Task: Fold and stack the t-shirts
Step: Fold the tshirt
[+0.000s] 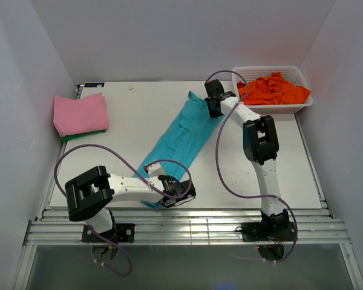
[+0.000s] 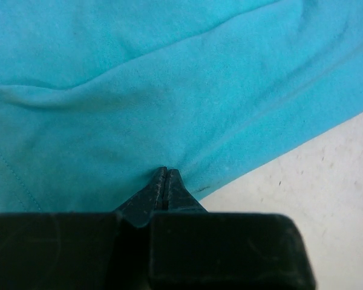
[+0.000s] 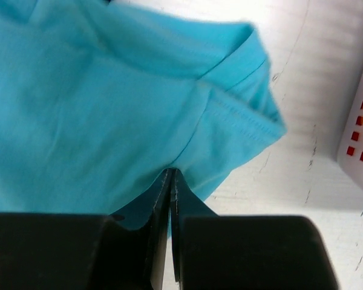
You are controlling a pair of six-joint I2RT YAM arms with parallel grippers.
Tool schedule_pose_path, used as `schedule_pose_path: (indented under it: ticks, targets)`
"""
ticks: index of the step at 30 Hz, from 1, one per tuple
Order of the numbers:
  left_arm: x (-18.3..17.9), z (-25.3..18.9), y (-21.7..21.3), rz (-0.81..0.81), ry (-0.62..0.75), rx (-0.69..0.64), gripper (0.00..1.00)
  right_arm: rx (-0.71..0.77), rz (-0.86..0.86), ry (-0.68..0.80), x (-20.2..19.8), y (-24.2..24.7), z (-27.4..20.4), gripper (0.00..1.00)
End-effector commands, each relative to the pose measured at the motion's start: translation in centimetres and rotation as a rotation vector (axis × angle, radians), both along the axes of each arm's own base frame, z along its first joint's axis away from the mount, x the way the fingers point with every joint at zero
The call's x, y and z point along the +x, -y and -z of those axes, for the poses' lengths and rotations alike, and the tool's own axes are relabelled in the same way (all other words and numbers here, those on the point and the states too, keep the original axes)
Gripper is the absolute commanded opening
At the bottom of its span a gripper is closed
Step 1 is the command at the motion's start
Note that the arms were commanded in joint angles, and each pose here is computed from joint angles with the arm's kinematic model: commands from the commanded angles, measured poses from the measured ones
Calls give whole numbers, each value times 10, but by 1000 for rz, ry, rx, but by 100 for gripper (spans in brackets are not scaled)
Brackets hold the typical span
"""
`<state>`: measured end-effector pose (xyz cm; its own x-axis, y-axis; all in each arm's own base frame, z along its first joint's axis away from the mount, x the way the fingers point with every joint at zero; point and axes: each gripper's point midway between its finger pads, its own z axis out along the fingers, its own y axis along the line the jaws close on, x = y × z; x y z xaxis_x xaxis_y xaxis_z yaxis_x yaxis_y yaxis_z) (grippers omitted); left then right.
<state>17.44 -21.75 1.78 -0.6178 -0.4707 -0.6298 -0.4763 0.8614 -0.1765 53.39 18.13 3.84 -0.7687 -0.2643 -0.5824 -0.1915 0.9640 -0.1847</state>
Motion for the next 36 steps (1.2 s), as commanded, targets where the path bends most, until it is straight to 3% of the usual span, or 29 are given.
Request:
schedule_pose_path:
  ticks: [1, 6, 11, 13, 14, 16, 17, 19, 20, 21, 22, 23, 24, 25, 26, 27, 28, 29, 32, 33, 34, 36]
  targets:
    - [-39, 8, -13, -61, -98, 42, 0, 11, -18, 65, 23, 0, -23, 8]
    - [-58, 10, 16, -14, -91, 11, 0, 85, -63, 100, 38, -12, -28, 8]
    - [-48, -9, 61, 89, 1, 47, 0, 192, -118, 147, 47, -31, -45, 8]
    - [-28, -42, 84, 136, 105, 66, 0, 190, -122, 210, 52, -29, -66, 8]
    - [-20, -59, 91, 157, 157, 73, 0, 201, -125, 273, 51, -28, -99, 8]
    - [7, -118, 106, 168, 350, 72, 0, 182, -139, 321, 45, -21, -123, 11]
    - [18, -145, 106, 203, 412, 108, 5, 196, -139, 388, 37, -17, -164, 13]
    - [40, -201, 109, 182, 561, 102, 10, 194, -141, 406, 20, -9, -181, 15]
    - [53, -223, 98, 187, 586, 154, 12, 211, -145, 467, 5, -3, -219, 16]
    - [61, -238, 94, 179, 611, 169, 13, 205, -137, 450, -7, 2, -215, 16]
    - [72, -254, 100, 147, 654, 123, 13, 218, -122, 500, -24, 11, -246, 17]
    - [91, -265, 79, 191, 630, 258, 10, 231, -112, 493, -37, 15, -251, 17]
    - [106, -269, 76, 226, 619, 281, 3, 229, -109, 490, -48, 20, -254, 17]
    - [133, -304, 102, 221, 750, 64, 0, 256, -94, 496, -71, 26, -262, 17]
    - [156, -249, 111, 553, 681, 43, 0, 273, -92, 494, -84, 28, -264, 16]
    - [160, -268, 104, 636, 765, -61, 0, 306, -83, 492, -96, 28, -264, 14]
    - [170, -278, 103, 655, 846, -151, 0, 332, -97, 488, -121, 30, -263, 13]
    - [189, -264, 90, 689, 817, -161, 0, 347, -98, 490, -133, 31, -263, 12]
    - [236, -235, 93, 781, 727, -90, 0, 382, -86, 490, -176, 35, -255, 8]
    - [247, -243, 103, 816, 743, -81, 0, 389, -88, 492, -185, 35, -253, 8]
    - [259, -212, 109, 847, 679, -36, 0, 401, -83, 511, -199, 36, -258, 8]
    - [269, -207, 120, 918, 673, -69, 0, 389, -76, 483, -213, 39, -242, 8]
